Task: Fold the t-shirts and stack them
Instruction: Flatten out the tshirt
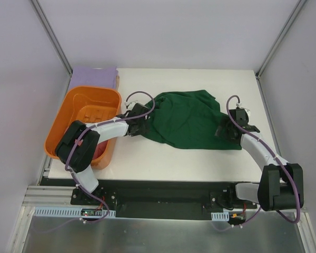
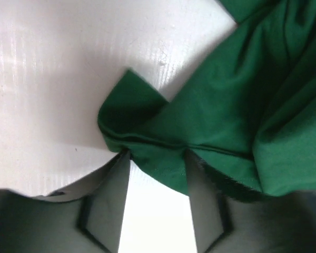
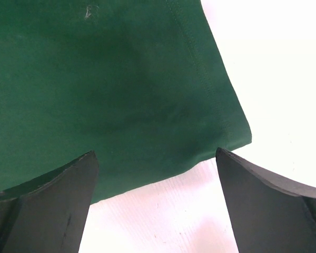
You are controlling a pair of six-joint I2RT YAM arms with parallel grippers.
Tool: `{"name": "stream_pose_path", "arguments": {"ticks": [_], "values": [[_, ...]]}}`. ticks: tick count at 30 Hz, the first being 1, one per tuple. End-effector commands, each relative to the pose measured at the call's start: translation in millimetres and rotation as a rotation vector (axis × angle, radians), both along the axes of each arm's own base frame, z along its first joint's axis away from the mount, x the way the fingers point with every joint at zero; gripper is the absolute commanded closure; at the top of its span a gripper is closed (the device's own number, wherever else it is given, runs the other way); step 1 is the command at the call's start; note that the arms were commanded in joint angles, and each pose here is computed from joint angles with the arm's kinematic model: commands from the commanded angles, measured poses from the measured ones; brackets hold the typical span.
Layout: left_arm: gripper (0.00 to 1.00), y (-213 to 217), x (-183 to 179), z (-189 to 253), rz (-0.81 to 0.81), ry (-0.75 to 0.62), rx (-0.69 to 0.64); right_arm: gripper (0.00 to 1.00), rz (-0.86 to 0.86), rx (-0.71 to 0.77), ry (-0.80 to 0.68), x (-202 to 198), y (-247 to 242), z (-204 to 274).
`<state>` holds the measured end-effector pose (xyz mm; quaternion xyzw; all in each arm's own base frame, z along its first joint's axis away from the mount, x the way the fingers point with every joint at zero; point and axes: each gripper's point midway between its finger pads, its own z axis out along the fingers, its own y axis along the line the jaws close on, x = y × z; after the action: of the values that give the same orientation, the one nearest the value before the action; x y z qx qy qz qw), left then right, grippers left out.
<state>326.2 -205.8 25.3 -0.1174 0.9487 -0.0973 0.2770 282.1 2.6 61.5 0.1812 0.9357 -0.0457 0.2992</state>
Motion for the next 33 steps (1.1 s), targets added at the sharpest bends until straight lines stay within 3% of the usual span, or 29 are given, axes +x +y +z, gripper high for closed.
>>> {"name": "stream_pose_path", "arguments": {"ticks": [1,3,4,11,18,33], "values": [[0.69,8,12,0,0.072,-0.018,0.039,0.04,-0.025,-0.02,-0.033,2,-6,7],[0.95,7,12,-2,0.065,-0.009,0.042,0.04,-0.042,-0.029,-0.043,0,-9,8],[1.0,6,11,-2,0.062,-0.004,0.037,0.04,-0.058,-0.038,-0.046,-1,-12,9],[1.0,21,-10,14,0.081,-0.058,0.042,0.04,-0.266,-0.025,-0.04,-25,-41,0],[1.0,20,-29,29,0.091,-0.165,-0.067,0.01,-0.383,0.021,-0.054,-25,-57,-5],[1.0,4,-30,37,0.039,-0.235,-0.181,0.4,-0.304,0.167,0.145,-20,-38,-50]]}}
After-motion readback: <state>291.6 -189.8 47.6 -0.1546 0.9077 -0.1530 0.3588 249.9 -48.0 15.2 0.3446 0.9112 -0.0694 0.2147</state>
